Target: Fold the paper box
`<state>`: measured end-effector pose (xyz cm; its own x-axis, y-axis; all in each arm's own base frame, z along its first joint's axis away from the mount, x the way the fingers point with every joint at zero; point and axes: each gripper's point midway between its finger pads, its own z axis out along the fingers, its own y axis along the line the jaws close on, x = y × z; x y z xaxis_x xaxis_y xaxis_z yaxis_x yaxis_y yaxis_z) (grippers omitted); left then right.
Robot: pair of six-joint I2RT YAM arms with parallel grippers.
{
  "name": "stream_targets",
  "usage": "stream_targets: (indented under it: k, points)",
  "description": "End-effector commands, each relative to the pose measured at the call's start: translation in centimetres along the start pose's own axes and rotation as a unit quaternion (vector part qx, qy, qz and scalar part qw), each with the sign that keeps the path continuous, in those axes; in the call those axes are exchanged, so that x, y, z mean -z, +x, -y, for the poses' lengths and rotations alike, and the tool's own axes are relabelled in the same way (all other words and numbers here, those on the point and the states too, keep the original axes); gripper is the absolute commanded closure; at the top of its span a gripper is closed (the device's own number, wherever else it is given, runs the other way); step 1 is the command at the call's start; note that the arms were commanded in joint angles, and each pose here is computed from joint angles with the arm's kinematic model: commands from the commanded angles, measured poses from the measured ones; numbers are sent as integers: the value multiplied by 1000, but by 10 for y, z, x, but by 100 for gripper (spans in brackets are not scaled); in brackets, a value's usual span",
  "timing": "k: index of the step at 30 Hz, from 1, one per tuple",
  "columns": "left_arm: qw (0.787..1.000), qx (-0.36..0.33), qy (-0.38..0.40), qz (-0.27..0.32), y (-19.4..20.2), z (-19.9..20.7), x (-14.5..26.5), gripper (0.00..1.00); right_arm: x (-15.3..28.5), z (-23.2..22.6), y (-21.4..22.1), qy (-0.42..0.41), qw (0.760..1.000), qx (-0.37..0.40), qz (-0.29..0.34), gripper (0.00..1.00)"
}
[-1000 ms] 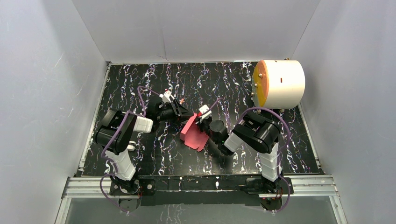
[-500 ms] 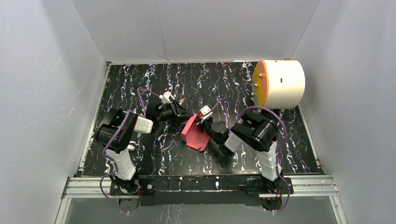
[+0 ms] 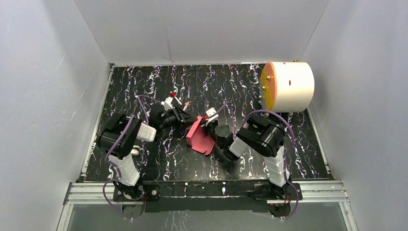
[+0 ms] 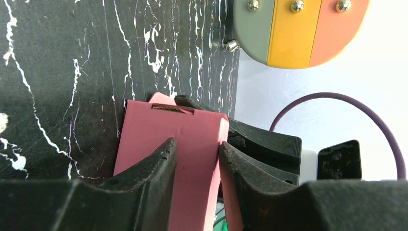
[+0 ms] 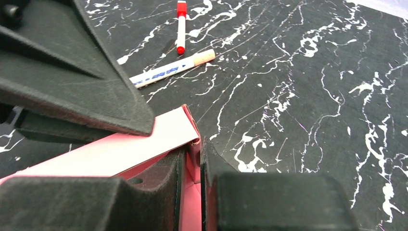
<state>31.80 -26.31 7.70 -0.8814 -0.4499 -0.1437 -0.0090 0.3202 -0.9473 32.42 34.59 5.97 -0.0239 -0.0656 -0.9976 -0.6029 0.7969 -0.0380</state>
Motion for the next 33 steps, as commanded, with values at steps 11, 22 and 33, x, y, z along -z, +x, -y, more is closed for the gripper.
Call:
stream_targets:
  k: [11, 22, 33]
  points:
    - [994, 10, 60, -94, 48, 40, 22, 67, -12, 32, 13, 148, 986, 41, -56, 78]
    - [994, 5, 63, -86, 46, 43, 25, 67, -8, 24, 24, 139, 979, 121, -84, 76]
    - [996, 5, 47, -74, 42, 29, 24, 65, -8, -8, 13, 48, 993, 103, -44, 66]
